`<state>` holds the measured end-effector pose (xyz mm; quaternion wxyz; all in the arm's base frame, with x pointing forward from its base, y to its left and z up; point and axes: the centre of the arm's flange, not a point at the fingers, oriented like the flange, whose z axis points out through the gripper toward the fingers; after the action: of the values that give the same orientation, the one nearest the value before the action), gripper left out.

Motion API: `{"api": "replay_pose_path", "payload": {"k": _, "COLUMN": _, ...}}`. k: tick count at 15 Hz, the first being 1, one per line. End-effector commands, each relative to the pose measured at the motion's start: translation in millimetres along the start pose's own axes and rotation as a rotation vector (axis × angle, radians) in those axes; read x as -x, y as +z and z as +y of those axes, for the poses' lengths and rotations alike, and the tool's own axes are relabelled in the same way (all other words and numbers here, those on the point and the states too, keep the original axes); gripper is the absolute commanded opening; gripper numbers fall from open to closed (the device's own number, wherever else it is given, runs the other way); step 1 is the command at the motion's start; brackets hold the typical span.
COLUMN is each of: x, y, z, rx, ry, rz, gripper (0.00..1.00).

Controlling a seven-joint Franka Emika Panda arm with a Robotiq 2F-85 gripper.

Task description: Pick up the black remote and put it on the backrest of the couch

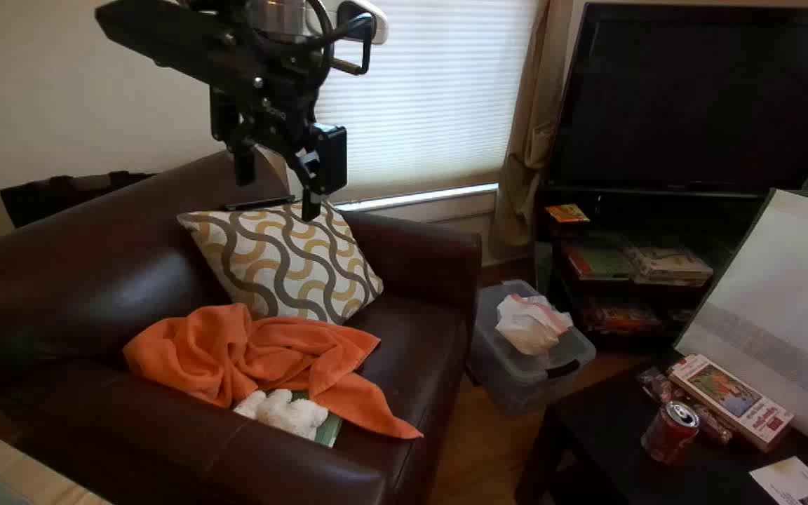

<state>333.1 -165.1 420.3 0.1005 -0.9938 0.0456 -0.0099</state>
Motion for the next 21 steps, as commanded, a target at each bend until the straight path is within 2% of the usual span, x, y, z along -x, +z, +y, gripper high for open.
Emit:
{"api": "replay_pose_path", "payload": {"k": 1, "x": 0.0, "y": 0.0, "z": 0.0, "rx": 0.000, "ry": 0.000, "rz": 0.000, "gripper": 1.00}}
{"api": "replay_pose_path", "payload": {"k": 5, "x": 0.0, "y": 0.0, "z": 0.0, "rx": 0.000, "ry": 0.000, "rz": 0.000, "gripper": 1.00}}
{"api": "replay_pose_path", "payload": {"k": 6, "x": -9.8, "y": -1.0, "z": -2.0, "rx": 0.004, "ry": -0.007, "rz": -0.010, "gripper": 1.00}}
{"api": "replay_pose_path", "payload": {"k": 8, "x": -61.5, "y": -11.8, "z": -17.1, "rx": 0.036, "ry": -0.060, "rz": -0.035, "gripper": 1.00}}
{"api": "replay_pose_path", "payload": {"k": 11, "x": -116.9, "y": -29.0, "z": -61.4, "rx": 0.116, "ry": -0.184, "rz": -0.071, "gripper": 1.00}}
{"api": "replay_pose_path", "payload": {"k": 13, "x": -151.3, "y": -28.6, "z": -105.8, "rx": 0.171, "ry": -0.271, "rz": -0.128, "gripper": 1.00}}
{"api": "replay_pose_path", "payload": {"k": 17, "x": -210.3, "y": -0.3, "z": -199.9, "rx": 0.211, "ry": -0.439, "rz": -0.254, "gripper": 1.00}}
{"api": "replay_pose_path", "payload": {"k": 19, "x": -240.2, "y": 8.3, "z": -225.8, "rx": 0.222, "ry": -0.522, "rz": -0.317, "gripper": 1.00}}
{"api": "replay_pose_path", "payload": {"k": 20, "x": -189.0, "y": 12.4, "z": -214.6, "rx": 0.194, "ry": -0.463, "rz": -0.242, "gripper": 1.00}}
{"api": "replay_pose_path", "payload": {"k": 21, "x": -199.8, "y": 19.3, "z": -225.2, "rx": 0.202, "ry": -0.487, "rz": -0.268, "gripper": 1.00}}
